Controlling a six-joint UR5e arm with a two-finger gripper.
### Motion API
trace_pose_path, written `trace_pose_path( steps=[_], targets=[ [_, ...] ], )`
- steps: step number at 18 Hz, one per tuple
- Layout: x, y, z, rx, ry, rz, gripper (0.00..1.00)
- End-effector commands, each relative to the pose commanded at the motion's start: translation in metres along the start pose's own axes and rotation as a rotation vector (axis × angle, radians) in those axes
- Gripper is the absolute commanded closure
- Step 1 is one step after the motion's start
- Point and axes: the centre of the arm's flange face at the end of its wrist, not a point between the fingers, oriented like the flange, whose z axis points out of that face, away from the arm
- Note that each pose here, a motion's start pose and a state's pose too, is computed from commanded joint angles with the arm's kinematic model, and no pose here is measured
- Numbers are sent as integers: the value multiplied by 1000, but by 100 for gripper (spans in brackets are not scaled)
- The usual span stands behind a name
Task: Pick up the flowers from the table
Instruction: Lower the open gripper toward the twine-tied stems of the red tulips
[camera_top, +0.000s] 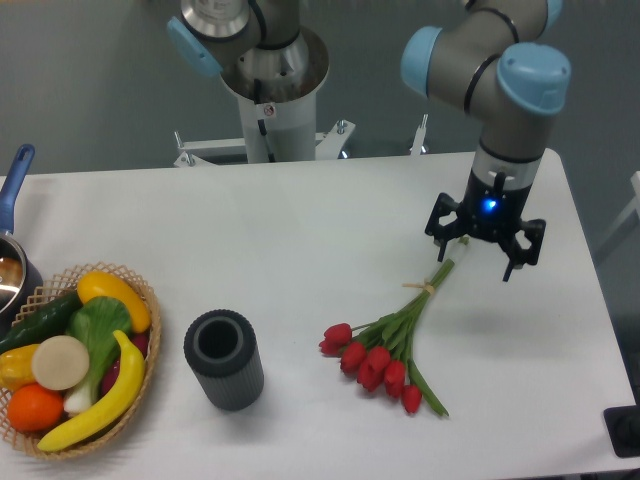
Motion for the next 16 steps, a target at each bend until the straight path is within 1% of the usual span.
trace_pose_path(
  steps=[3,7,10,12,16],
  targets=[
    [3,3,14,-11,19,-2,0],
    [7,-2,32,-19,49,24,0],
    [11,4,45,-25,75,148,0],
    [10,9,57,-28,96,196,0],
    [19,12,77,-38,136,194,0]
  ],
)
